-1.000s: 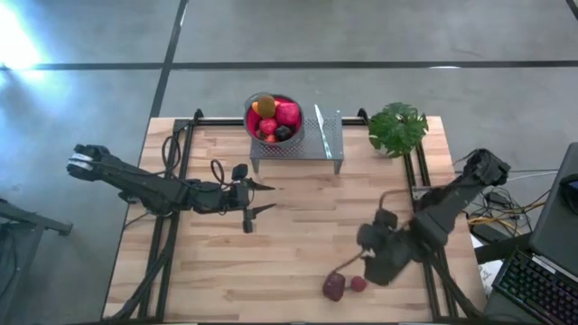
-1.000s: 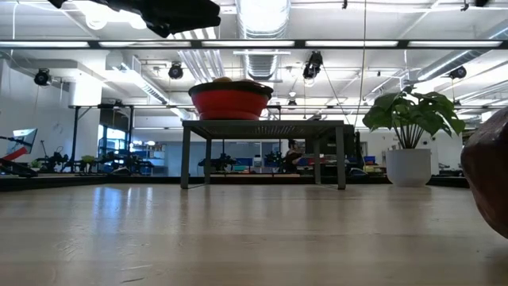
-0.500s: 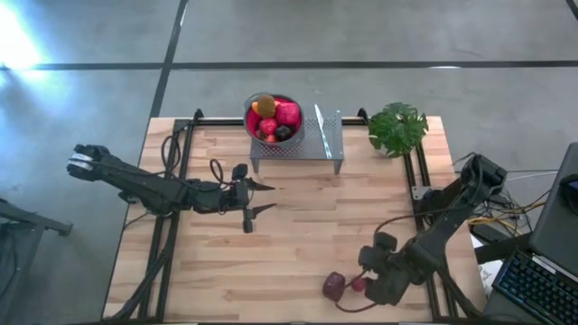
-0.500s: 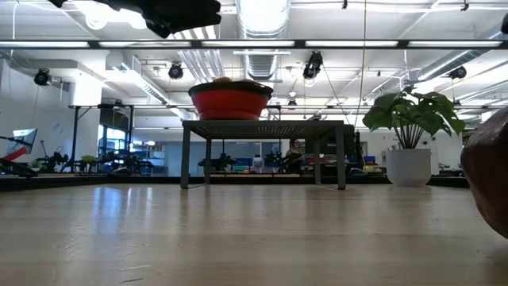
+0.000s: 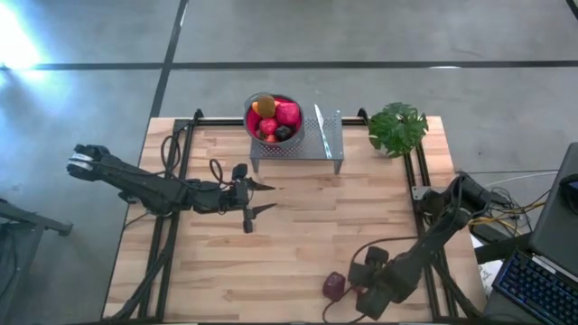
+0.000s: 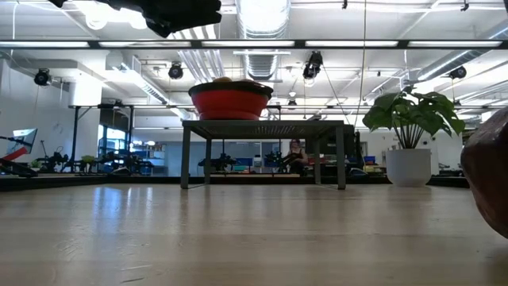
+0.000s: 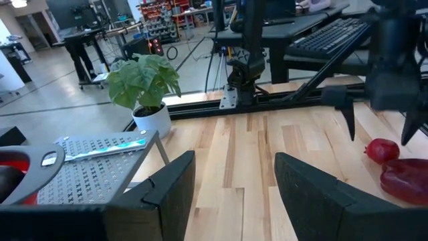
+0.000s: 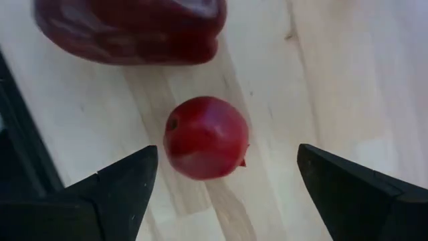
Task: Pick & Place Fruit
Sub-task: Put the red pomegranate into the red strainer bowl on the shelf
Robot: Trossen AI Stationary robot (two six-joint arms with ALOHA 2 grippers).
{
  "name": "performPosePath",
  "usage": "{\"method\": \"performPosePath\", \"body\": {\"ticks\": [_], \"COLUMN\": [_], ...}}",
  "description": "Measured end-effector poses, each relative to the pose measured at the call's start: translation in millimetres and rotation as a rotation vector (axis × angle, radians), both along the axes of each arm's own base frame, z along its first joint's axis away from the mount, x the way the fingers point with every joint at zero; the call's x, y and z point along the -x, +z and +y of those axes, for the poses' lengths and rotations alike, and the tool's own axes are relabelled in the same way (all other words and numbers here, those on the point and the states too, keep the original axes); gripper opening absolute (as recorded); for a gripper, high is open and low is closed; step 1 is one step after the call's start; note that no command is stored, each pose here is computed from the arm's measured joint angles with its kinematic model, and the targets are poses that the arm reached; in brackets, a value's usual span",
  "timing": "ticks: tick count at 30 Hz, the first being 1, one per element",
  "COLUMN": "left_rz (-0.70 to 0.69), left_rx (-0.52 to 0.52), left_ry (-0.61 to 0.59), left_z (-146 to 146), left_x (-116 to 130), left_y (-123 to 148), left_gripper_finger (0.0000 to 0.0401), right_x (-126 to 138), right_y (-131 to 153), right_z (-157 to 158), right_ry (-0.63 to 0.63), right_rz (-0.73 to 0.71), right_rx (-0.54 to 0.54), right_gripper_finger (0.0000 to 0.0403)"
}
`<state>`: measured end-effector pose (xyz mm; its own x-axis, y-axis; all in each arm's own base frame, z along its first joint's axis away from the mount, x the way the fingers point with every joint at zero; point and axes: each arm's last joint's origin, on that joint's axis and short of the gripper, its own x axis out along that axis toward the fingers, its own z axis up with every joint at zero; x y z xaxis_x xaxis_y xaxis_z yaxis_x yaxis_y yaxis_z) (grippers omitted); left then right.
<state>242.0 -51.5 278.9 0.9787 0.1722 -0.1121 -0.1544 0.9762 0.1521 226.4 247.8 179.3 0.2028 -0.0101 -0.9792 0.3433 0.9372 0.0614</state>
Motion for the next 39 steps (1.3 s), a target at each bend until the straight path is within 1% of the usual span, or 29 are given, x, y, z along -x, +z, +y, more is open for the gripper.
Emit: {"method": "performPosePath", "body": {"ticks": [5, 10, 15, 22, 25, 30, 34, 36, 39], "left_rz": [0.000, -0.001, -0.001, -0.001, -0.001, -0.002, 0.006, 0.001, 0.003], "left_rx": [0.002, 0.002, 0.006, 0.010, 0.010, 0.010, -0.011, -0.018, -0.024], "left_ry": [-0.001, -0.002, -0.002, -0.005, -0.005, -0.005, -0.009, 0.027, 0.137], "left_z": [0.0, 0.0, -0.1, -0.1, -0.1, -0.2, -0.1, 1.2, 5.2], "left_x": [0.0, 0.0, 0.1, 0.0, 0.0, 0.1, 4.3, 9.9, 20.2], "left_y": [0.0, 0.1, 0.1, 0.1, 0.0, 0.2, 2.6, 6.6, 11.8], "left_gripper_finger": [0.0211, 0.0211, 0.0211, 0.0211, 0.0211, 0.0211, 0.0211, 0.0211, 0.0211], "right_x": [-5.8, -13.8, -17.3, -15.2, -13.8, -2.5, -0.2, -4.0, -10.6], "right_y": [-23.3, -39.2, -42.5, -33.5, -21.6, 6.5, 37.4, 52.0, 75.0], "right_z": [6.7, 10.8, 13.9, 9.9, 6.8, -10.2, -32.3, -45.0, -69.2], "right_ry": [0.018, 0.042, 0.054, 0.051, 0.052, 0.028, 0.016, 0.028, 0.048], "right_rz": [0.051, 0.082, 0.107, 0.119, 0.108, 0.138, 0.065, 0.002, -0.088], "right_rx": [0.045, 0.078, 0.076, 0.067, 0.054, 0.107, 0.153, 0.165, 0.190], "right_gripper_finger": [0.0346, 0.0325, 0.0288, 0.0223, 0.0210, 0.0213, 0.0217, 0.0218, 0.0218]}}
